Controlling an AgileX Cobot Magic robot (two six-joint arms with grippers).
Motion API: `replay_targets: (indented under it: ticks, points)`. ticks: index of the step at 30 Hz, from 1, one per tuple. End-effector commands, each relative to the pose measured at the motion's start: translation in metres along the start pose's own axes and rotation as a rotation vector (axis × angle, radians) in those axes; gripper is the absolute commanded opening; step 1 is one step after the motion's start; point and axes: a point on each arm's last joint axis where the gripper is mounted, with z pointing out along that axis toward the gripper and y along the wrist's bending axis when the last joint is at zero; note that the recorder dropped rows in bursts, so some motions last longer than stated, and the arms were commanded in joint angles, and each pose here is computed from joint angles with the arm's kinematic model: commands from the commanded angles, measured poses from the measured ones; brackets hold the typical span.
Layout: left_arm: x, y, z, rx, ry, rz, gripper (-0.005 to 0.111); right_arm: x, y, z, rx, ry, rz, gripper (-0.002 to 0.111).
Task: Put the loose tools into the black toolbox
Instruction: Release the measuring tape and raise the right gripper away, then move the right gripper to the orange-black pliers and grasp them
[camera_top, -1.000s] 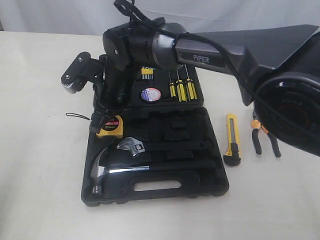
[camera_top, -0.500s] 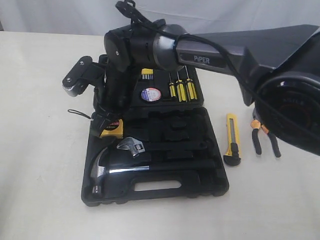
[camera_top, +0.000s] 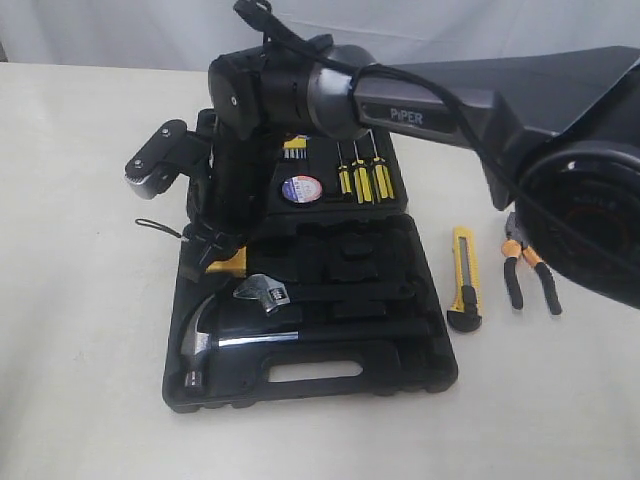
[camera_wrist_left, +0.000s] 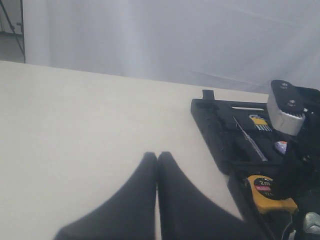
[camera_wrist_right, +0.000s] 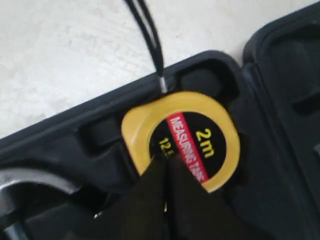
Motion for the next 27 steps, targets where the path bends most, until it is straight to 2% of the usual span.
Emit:
replay_targets:
  ticks: [1, 7, 11, 15, 20, 27]
  points:
    - [-0.001, -0.001, 0.000, 0.006, 0.001, -0.003, 0.000, -0.003, 0.005, -0.060, 0.020, -0.041, 0.000, -0.001]
    - [-0.001, -0.001, 0.000, 0.006, 0.001, -0.003, 0.000, 0.007, 0.011, -0.141, 0.125, -0.057, -0.001, -0.001]
    - [-0.001, -0.001, 0.000, 0.006, 0.001, -0.003, 0.000, 0.024, 0.009, -0.185, 0.228, -0.023, 0.117, -0.001]
    - [-0.001, -0.001, 0.000, 0.006, 0.001, -0.003, 0.000, 0.048, -0.001, -0.217, 0.235, -0.081, 0.256, -0.001]
    - [-0.001, -0.001, 0.000, 0.006, 0.001, -0.003, 0.000, 0.105, -0.008, -0.232, 0.255, -0.050, 0.433, -0.001]
    - [-0.001, -0.001, 0.000, 0.006, 0.001, -0.003, 0.000, 0.183, -0.013, -0.211, 0.286, -0.022, 0.758, -0.001]
